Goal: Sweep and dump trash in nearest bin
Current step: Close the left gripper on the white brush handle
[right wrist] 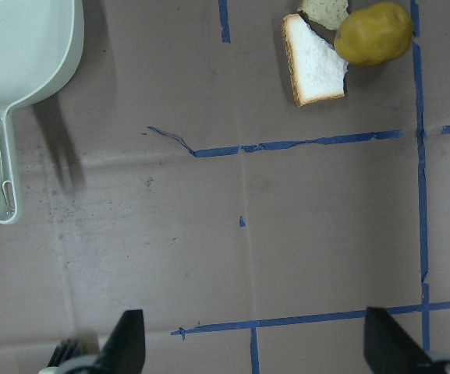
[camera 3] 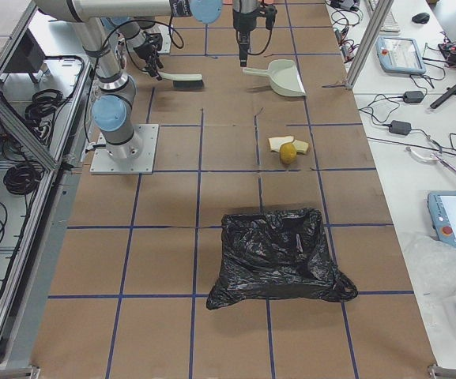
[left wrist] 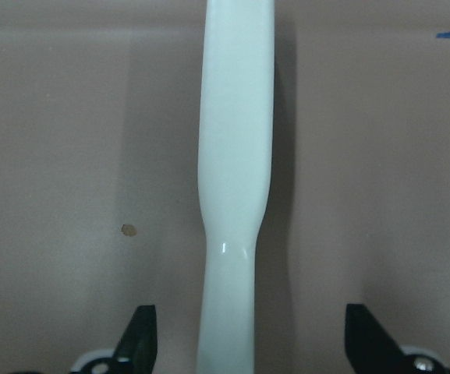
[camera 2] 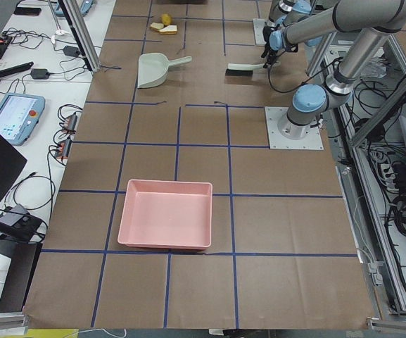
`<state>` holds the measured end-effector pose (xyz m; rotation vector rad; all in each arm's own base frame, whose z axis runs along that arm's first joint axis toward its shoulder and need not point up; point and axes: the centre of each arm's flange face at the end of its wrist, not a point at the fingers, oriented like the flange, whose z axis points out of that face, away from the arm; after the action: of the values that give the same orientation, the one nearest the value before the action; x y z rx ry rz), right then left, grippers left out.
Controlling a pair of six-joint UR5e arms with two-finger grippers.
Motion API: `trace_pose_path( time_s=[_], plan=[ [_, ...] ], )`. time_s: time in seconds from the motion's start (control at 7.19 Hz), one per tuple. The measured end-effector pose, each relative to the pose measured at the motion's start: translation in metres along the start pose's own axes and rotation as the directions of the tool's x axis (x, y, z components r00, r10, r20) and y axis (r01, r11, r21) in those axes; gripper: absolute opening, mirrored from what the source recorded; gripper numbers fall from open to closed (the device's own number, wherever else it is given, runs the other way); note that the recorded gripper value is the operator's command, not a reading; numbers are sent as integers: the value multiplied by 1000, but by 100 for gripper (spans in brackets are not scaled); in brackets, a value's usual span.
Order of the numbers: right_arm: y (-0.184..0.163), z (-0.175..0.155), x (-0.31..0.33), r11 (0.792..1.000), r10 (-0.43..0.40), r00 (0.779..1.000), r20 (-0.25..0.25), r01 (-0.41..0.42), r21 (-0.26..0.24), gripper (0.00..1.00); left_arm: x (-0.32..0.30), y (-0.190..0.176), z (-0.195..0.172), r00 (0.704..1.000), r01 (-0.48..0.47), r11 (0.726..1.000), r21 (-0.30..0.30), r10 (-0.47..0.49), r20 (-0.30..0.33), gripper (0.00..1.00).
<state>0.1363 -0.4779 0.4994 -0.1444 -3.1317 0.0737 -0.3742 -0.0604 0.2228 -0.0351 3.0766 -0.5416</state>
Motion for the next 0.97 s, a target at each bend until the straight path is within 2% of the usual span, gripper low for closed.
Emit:
trace_pose_path(
  time_s=[0.14, 0.28, 0.7, 0.83, 0.97],
  plan=[
    [0, 0, 0, 1000, 0, 1000, -1, 0, 0, 100, -3, 3, 3, 1000, -3, 1000, -5, 3, 6, 74],
    [0, 0, 0, 1000, 0, 1000, -1, 0, 0, 100, -6, 6, 5, 1000, -3, 1000, -8, 3, 7, 62],
    [0, 0, 0, 1000, 0, 1000, 0, 0, 0, 100, -5, 11, 5, 1000, 0, 998, -57, -2, -24, 18],
    [0, 0, 0, 1000, 0, 1000, -1, 0, 0, 100, -4, 12, 3, 999, 2, 997, -72, -4, -37, 8],
    [0, 0, 0, 1000, 0, 1000, -1, 0, 0, 100, -5, 12, 0, 999, 4, 997, -75, -8, -50, 3]
  ],
)
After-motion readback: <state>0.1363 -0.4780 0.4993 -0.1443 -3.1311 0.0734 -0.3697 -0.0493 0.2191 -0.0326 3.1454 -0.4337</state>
